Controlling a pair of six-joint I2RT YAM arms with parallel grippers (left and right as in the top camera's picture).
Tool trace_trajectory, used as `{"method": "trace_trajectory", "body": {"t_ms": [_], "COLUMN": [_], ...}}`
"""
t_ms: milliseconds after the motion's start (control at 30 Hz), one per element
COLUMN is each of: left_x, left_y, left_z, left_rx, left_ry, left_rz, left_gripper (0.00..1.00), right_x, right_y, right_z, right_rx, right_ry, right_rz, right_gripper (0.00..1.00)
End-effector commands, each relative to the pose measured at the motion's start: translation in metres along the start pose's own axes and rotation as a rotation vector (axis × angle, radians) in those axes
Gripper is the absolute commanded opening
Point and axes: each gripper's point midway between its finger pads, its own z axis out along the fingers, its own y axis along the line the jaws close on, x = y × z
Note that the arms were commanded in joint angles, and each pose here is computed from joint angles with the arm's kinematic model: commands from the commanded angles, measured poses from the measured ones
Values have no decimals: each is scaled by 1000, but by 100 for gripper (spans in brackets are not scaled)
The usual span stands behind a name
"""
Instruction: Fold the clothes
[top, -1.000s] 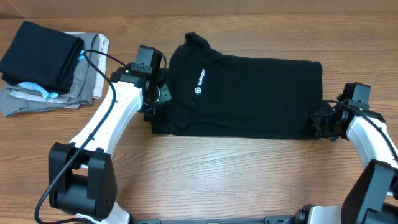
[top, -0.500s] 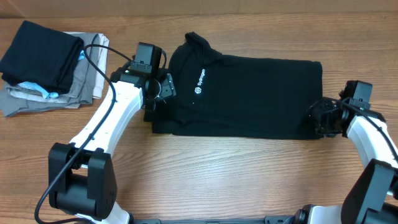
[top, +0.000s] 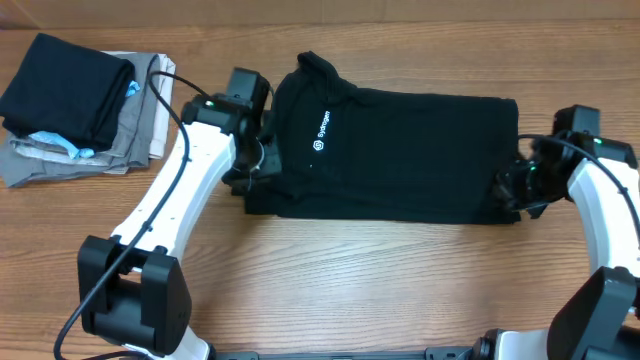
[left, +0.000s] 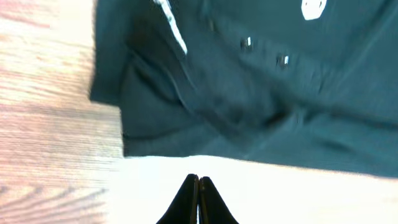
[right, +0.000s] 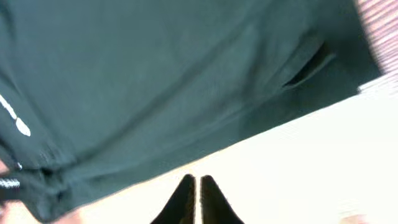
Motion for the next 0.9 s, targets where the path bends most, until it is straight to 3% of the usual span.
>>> {"method": "trace_trajectory", "body": {"t_ms": [0,233,433,667,767,867], "left_x": [30,52,49,42,38,34], "left_y": [7,29,29,28,35,43], "left_z": [18,43,69,75,75,74], "left_rx": [-21,-71,-28,-17,-56,-98], "left_ry": [91,156,109,71,45,15], "left_rz": [-25,-196,-259,-256,-247,-220], "left_gripper": [4,4,4,4,4,4], "right_x": [33,50,58,34,23,14], "right_y": [17,31,43,16,4,-9], "right_z": [18,31,37,33,28,23], "right_rx": [-14,57,66,239,279,284], "right_ry": [89,88,78,-36,-75,-80], "right_rz": [-195,-332,-401,-292,-220,-159], "right_gripper": [7,4,4,5,11,25]}}
